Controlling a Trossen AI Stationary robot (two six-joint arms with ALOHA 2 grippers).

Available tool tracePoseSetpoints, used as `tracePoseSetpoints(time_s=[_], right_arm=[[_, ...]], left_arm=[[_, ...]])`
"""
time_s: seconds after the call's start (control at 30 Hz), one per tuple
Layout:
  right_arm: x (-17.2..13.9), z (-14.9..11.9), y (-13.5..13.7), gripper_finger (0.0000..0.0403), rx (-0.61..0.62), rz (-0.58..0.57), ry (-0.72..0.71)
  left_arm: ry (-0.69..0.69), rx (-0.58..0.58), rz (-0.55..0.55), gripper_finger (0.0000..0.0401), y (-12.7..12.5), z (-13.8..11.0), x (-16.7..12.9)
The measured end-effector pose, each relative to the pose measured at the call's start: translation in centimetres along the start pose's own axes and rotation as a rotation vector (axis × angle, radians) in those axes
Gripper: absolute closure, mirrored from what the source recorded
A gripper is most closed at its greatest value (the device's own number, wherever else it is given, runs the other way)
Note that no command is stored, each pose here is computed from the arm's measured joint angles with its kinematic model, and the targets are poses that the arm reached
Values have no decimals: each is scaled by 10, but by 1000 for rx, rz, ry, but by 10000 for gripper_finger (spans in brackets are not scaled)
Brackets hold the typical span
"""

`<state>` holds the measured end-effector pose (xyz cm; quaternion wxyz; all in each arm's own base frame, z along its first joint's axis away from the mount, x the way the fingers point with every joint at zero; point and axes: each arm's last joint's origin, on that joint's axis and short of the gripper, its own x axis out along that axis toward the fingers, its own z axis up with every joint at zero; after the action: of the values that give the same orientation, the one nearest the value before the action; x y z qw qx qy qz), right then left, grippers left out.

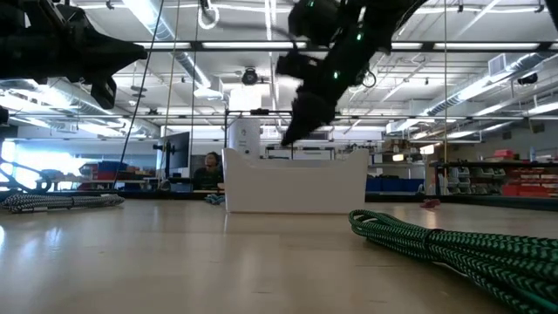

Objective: Pick and place USB-C Cables
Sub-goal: Put the black and pink charger cable into the white bin

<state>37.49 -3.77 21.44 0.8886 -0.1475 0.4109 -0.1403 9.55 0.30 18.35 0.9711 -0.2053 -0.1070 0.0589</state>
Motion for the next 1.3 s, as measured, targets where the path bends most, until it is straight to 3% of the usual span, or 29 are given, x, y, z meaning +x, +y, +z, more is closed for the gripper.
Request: tracePoseSetpoints(time_s=[0.17, 0.4, 0.47, 0.57, 0.67, 0.83, 0.9, 1.1, 1.3], right_arm=[[-43, 15, 27, 274, 28, 61, -196], [-95, -6, 99, 282, -7, 214, -441], [-111, -14, 111, 282, -3, 170, -450], [-141, -25, 114, 282, 74, -22, -432], [-165, -43, 100, 282, 179, -204, -351], [-181, -78, 34, 280, 547, -261, -119], [-178, -97, 13, 272, 638, -298, -3], [-147, -142, -27, 209, 851, -387, 168], [-96, -183, -46, 125, 1076, -504, 152]], left_arm=[[4, -11, -1, 386, 0, 0, 0], [5, -10, -1, 382, 0, 0, 0], [5, -10, -1, 379, 0, 0, 0], [5, -10, -1, 377, 0, 0, 0], [5, -10, -1, 379, 0, 0, 0], [5, -9, -2, 386, 0, 0, 0], [5, -4, -1, 387, 0, 0, 0], [4, 28, -2, 381, 0, 0, 0], [5, 28, -1, 381, 0, 0, 0]])
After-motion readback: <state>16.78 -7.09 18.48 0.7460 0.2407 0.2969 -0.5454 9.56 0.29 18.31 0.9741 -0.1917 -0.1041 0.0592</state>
